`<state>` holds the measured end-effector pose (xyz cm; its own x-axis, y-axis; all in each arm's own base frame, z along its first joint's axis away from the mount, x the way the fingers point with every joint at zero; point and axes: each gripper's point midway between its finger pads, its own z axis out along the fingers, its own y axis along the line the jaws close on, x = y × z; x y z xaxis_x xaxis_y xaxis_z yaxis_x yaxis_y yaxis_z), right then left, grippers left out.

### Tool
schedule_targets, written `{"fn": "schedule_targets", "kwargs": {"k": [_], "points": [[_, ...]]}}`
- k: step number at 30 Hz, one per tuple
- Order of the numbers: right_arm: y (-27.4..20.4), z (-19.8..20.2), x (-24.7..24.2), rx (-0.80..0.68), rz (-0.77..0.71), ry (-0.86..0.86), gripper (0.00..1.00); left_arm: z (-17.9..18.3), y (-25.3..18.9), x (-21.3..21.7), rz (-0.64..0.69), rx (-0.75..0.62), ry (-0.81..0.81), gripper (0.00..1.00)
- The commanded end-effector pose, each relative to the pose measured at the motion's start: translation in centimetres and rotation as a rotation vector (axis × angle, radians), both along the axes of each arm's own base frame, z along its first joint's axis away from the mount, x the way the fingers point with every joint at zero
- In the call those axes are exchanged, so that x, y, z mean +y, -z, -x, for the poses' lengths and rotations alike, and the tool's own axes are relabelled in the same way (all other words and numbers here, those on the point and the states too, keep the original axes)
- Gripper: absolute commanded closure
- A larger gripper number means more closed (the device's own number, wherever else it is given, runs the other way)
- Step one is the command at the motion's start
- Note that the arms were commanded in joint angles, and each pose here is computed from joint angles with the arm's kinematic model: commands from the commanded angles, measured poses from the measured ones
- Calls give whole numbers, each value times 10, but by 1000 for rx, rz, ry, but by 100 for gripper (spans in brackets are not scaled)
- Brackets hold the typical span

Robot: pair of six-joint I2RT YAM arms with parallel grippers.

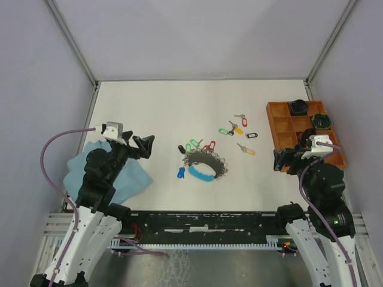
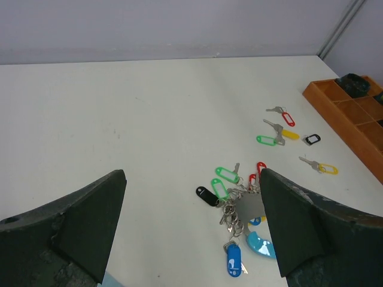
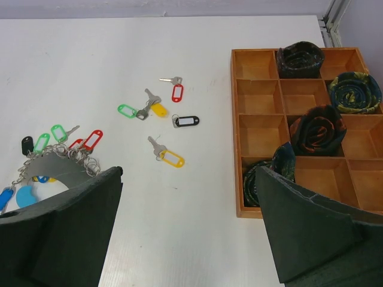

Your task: Put the keys on the keyring

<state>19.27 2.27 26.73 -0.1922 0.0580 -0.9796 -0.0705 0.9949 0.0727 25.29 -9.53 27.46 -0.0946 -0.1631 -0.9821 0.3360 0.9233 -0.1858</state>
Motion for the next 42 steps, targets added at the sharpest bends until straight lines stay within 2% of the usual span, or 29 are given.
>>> {"fn": "schedule_targets", "kwargs": {"k": [1,10,16,18,23,28,38,42], "points": [[-18,1,1,-54,-14,-7,0,5,-25,-8,32,-56,46,1],[-5,-6,11,54,-19,-49,0,3,-25,-18,87,-2,83,1],[3,-10,27,136,-33,-122,0,3,-7,-34,170,115,141,1],[8,-12,36,166,-51,-163,0,3,5,-42,203,177,165,0],[31,-25,68,275,-119,-305,0,3,44,-66,276,348,237,6],[61,-40,98,348,-226,-411,0,6,93,-91,296,505,260,7],[121,-71,144,496,-284,-520,0,21,154,-137,279,664,295,10],[144,-86,161,550,-271,-529,2,26,171,-153,264,712,313,16]]}}
